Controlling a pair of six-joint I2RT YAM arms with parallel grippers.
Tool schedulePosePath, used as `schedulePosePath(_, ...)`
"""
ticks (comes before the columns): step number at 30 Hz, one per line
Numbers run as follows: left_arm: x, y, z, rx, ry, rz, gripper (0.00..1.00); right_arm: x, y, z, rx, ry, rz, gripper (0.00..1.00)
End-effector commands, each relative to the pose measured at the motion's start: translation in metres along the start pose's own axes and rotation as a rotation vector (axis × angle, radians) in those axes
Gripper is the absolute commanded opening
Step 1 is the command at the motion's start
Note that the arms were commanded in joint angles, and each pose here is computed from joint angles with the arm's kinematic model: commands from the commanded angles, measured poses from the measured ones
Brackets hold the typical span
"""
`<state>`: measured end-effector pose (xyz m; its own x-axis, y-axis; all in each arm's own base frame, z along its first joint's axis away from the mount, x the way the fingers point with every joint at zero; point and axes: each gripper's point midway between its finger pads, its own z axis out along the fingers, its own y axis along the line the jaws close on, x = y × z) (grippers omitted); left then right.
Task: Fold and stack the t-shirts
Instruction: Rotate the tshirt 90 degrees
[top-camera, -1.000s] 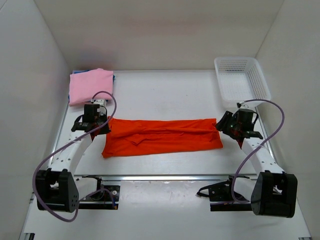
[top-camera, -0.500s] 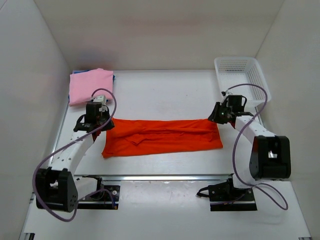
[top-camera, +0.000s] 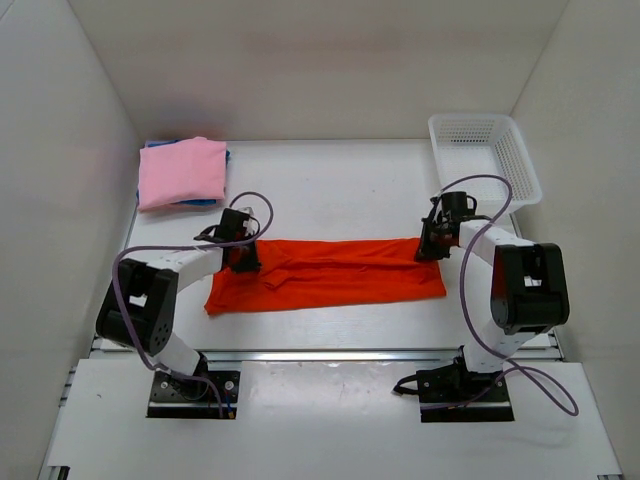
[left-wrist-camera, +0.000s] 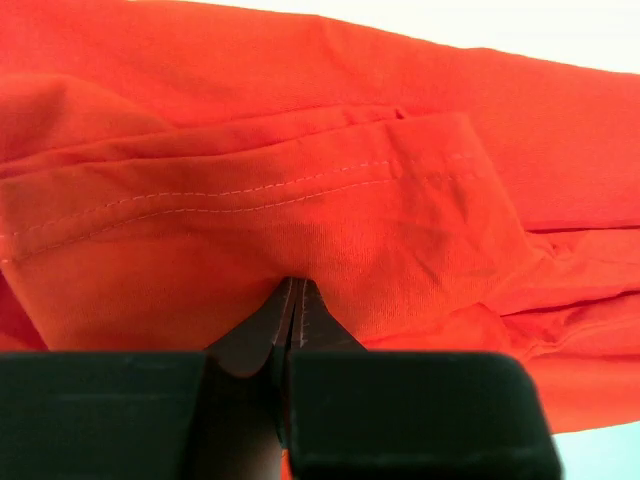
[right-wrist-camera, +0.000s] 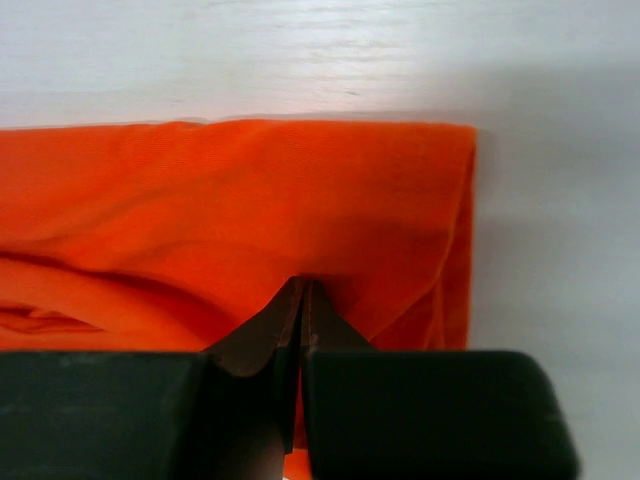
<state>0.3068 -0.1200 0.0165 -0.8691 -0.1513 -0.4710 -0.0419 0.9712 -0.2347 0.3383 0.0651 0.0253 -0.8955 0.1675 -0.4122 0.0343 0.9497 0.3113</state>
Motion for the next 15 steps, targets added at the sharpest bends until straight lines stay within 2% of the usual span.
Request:
schedulePosePath(1, 0.012, -0.001, 0.008, -0.040, 0.065, 0.020, 0.09, -0.009, -0.015, -0.007, 0.139, 0.008, -0.011, 0.00)
schedulePosePath(4, -0.009, -0.001, 0.022, -0.045, 0.076, 0.029, 0.09, 0.007, -0.017, -0.007, 0.160, 0.078, 0.008, 0.00)
schedulePosePath(6, -0.047, -0.012, 0.024, -0.028, 0.032, 0.038, 0.07, 0.026, -0.016, -0.006, 0.167, 0.130, 0.026, 0.00)
schedulePosePath(7, -0.054, -0.012, 0.025, -0.028, 0.045, 0.044, 0.06, 0.034, -0.010, -0.005, 0.160, 0.144, 0.019, 0.00)
schedulePosePath(9, -0.095, -0.032, 0.038, -0.017, 0.045, 0.085, 0.04, 0.060, -0.007, -0.004, 0.173, 0.194, 0.027, 0.00)
schedulePosePath(10, -0.086, -0.031, 0.052, -0.042, 0.114, 0.112, 0.03, 0.066, 0.001, -0.007, 0.161, 0.192, 0.027, 0.00)
schedulePosePath(12, -0.131, -0.059, 0.061, -0.009, 0.073, 0.151, 0.01, 0.091, 0.010, -0.007, 0.136, 0.217, 0.048, 0.00)
schedulePosePath(15, -0.146, -0.088, 0.085, 0.038, 0.105, 0.182, 0.00, 0.118, 0.028, -0.010, 0.080, 0.195, 0.140, 0.00)
